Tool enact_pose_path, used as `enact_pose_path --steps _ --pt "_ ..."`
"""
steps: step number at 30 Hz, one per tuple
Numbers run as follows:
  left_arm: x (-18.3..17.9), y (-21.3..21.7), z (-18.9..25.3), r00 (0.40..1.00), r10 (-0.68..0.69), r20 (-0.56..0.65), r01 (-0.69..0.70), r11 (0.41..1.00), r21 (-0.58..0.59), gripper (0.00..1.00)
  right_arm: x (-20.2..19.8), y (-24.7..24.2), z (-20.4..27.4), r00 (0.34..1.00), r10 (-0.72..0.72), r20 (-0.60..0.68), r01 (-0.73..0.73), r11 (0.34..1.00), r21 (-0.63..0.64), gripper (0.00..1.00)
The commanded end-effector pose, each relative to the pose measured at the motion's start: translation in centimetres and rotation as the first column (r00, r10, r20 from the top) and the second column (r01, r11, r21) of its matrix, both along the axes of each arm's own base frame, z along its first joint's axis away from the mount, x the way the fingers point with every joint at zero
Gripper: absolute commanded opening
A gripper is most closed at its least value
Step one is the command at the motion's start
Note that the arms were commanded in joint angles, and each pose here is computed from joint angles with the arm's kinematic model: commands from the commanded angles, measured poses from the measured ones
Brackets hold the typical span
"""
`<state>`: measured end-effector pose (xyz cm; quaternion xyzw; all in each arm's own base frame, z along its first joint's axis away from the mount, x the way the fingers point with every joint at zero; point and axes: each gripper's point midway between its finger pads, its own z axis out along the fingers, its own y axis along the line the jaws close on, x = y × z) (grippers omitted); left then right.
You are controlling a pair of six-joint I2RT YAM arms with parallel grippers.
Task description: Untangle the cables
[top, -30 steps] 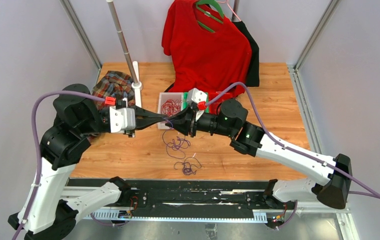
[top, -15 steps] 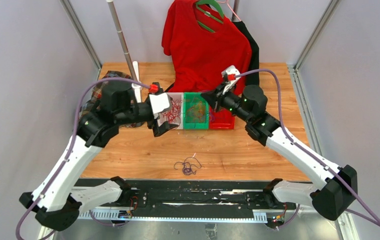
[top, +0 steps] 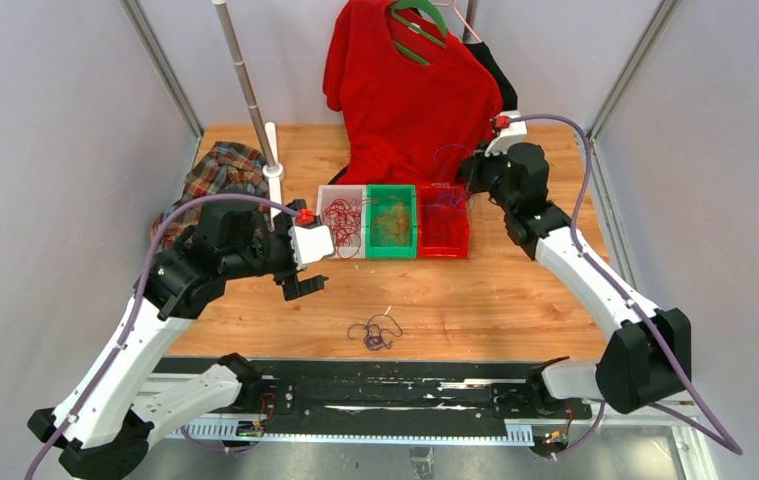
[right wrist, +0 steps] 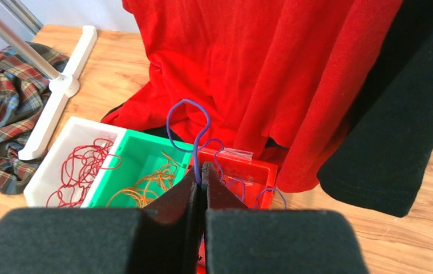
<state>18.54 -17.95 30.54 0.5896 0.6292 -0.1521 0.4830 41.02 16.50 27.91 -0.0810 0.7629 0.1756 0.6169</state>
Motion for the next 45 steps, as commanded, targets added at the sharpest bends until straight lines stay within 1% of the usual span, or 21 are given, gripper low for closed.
enact_pose_path --steps 1,6,10,14,17,19,20,21,22,24,27,31,32,34,37,39,41,43,45 --pt "-0.2 0.4 -0.6 1.0 0.016 -0.01 -0.016 1.0 0.013 0.98 1.7 -1.8 0.3 0.997 -0.08 0.014 0.081 0.996 -0.04 0.01" --pt "-0.5 0.5 -0.6 0.999 0.025 -0.026 -0.025 1.0 0.007 0.98 2.6 -2.3 -1.3 0.994 -0.107 -0.009 0.106 0.99 -0.091 0.01" --pt "-0.5 0.7 0.1 0.999 0.032 -0.005 -0.032 1.0 0.0 0.98 2.9 -2.5 -4.3 0.99 -0.122 -0.074 0.111 0.984 -0.138 0.01" --pt "-0.4 1.0 0.4 0.999 0.044 0.011 -0.044 0.999 0.001 0.98 2.4 -0.5 -7.4 0.991 -0.042 -0.126 0.021 0.986 -0.164 0.01" --pt "-0.3 1.0 0.5 0.999 0.051 0.011 -0.051 0.999 0.001 0.98 2.4 0.5 -9.2 0.986 -0.03 -0.165 0.0 0.984 -0.176 0.01" --pt "-0.1 0.9 0.5 0.998 0.058 0.002 -0.058 0.998 0.001 0.98 2.6 0.6 -10.5 0.978 -0.036 -0.207 -0.003 0.983 -0.184 0.03" --pt "-0.1 0.9 0.5 0.998 0.06 -0.001 -0.06 0.998 0.002 0.98 2.7 0.7 -11.1 0.973 -0.04 -0.226 -0.004 0.982 -0.189 0.06" --pt "0.0 0.9 0.5 0.998 0.062 -0.002 -0.062 0.998 0.004 0.98 2.8 0.8 -11.5 0.97 -0.038 -0.242 -0.01 0.981 -0.194 0.11" --pt "0.0 1.0 0.6 0.998 0.063 0.0 -0.063 0.998 0.004 0.98 2.7 0.9 -11.8 0.967 -0.036 -0.252 -0.017 0.979 -0.205 0.21" --pt "0.0 1.0 0.7 0.998 0.056 0.015 -0.056 0.998 0.011 0.98 2.7 1.2 -11.8 0.968 -0.034 -0.249 -0.027 0.972 -0.235 0.33" --pt "0.1 1.2 0.8 0.998 0.058 0.031 -0.059 0.998 0.018 0.98 2.3 1.5 -11.0 0.972 -0.031 -0.233 -0.035 0.961 -0.276 0.4" --pt "0.6 1.4 0.7 0.996 0.082 0.028 -0.082 0.996 0.028 0.98 1.3 1.3 -9.7 0.977 -0.044 -0.209 -0.021 0.954 -0.3 0.48" --pt "0.9 1.5 0.6 0.995 0.098 0.024 -0.098 0.995 0.034 0.98 0.8 1.4 -9.1 0.981 -0.042 -0.191 -0.019 0.952 -0.305 0.49" --pt "1.6 1.8 0.2 0.991 0.136 0.015 -0.137 0.989 0.053 0.98 -0.8 2.6 -8.6 0.986 0.006 -0.165 -0.06 0.945 -0.322 0.51" --pt "2.9 2.4 -0.9 0.983 0.185 -0.019 -0.183 0.98 0.073 0.98 -4.9 6.0 -8.9 0.979 0.12 -0.165 -0.169 0.93 -0.325 0.54" --pt "3.7 2.9 -1.8 0.976 0.214 -0.045 -0.21 0.975 0.077 0.98 -8.4 8.2 -9.6 0.965 0.196 -0.172 -0.243 0.916 -0.32 0.56" --pt "4.5 3.7 -2.7 0.967 0.249 -0.059 -0.244 0.966 0.083 0.98 -12.2 10.8 -10.7 0.938 0.299 -0.173 -0.34 0.887 -0.313 0.58" --pt "5.3 4.4 -3.4 0.958 0.278 -0.07 -0.272 0.958 0.089 0.98 -16.2 13.1 -12.5 0.895 0.404 -0.19 -0.445 0.842 -0.305 0.59" --pt "6.0 5.0 -3.9 0.948 0.307 -0.085 -0.299 0.95 0.087 0.98 -19.4 15.1 -13.9 0.84 0.5 -0.212 -0.541 0.797 -0.267 0.6"
